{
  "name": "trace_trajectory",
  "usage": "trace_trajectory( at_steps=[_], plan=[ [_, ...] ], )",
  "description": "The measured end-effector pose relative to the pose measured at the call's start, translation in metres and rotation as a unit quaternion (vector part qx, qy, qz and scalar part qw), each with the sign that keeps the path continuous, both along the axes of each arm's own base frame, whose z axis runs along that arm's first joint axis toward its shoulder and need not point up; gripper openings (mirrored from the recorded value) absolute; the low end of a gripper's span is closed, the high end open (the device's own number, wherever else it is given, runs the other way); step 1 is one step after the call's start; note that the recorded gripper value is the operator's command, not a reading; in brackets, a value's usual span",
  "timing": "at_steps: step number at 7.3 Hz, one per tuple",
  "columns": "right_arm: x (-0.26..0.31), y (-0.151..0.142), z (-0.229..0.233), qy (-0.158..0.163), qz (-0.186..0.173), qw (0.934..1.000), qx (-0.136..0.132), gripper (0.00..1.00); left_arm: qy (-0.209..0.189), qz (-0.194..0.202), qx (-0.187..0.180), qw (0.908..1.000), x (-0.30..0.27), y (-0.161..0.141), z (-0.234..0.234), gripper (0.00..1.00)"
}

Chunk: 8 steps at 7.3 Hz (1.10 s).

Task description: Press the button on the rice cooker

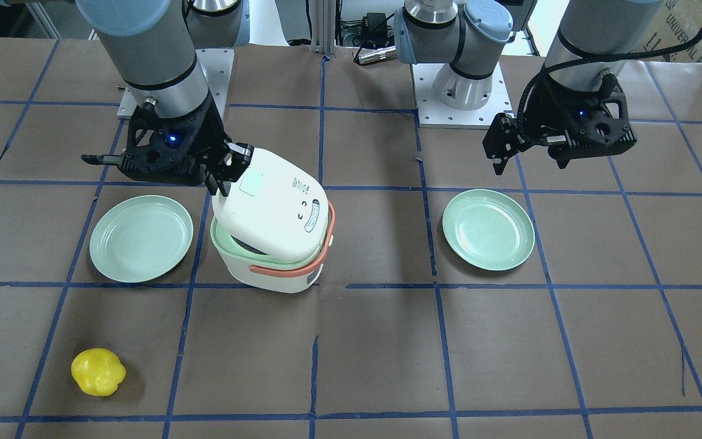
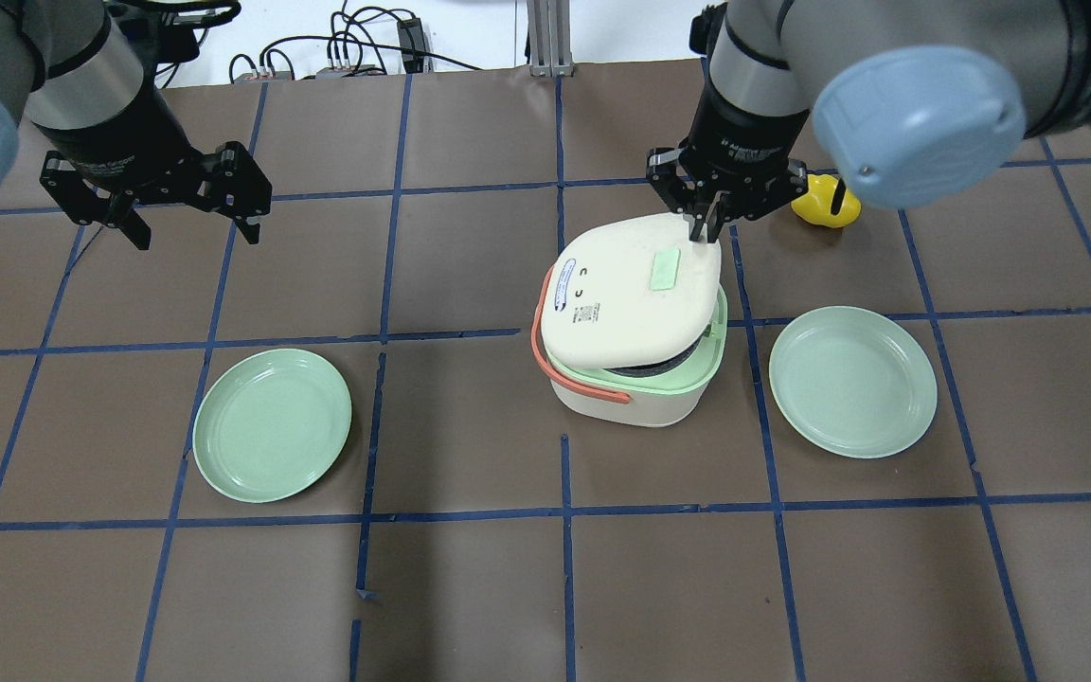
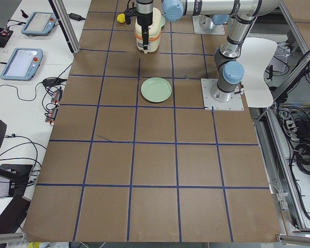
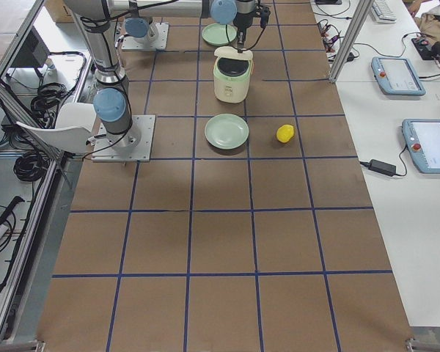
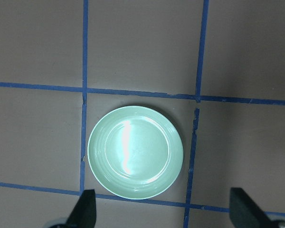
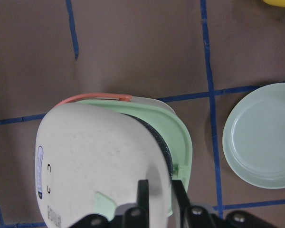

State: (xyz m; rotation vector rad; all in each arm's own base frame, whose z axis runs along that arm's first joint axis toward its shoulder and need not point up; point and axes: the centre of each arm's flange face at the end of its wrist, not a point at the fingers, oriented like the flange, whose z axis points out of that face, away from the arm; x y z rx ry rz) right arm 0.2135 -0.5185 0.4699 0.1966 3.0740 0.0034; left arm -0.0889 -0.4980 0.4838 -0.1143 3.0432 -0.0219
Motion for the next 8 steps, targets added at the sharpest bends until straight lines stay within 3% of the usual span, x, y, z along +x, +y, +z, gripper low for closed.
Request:
trace_trajectory(
  at_steps=[1, 2, 3, 5, 8],
  plan=[
    [-0.021, -0.008, 0.022, 0.002, -0.004, 1.0, 0.009, 0.53, 0.0, 0.0, 0.0, 1.0, 0.0, 0.0, 0.0, 1.0],
    [-0.044, -0.013, 0.033, 0.003, 0.0, 0.9999, 0.015, 0.65, 0.0, 0.0, 0.0, 1.0, 0.0, 0.0, 0.0, 1.0],
    [-0.057, -0.012, 0.043, 0.003, 0.01, 0.9999, 0.012, 0.88, 0.0, 0.0, 0.0, 1.0, 0.0, 0.0, 0.0, 1.0],
    [-0.062, -0.005, 0.05, 0.006, 0.031, 0.9995, 0.01, 0.98, 0.0, 0.0, 0.0, 1.0, 0.0, 0.0, 0.0, 1.0],
    [-0.065, 0.011, 0.043, 0.025, 0.078, 0.9966, 0.011, 0.99, 0.0, 0.0, 0.0, 1.0, 0.0, 0.0, 0.0, 1.0]
  ],
)
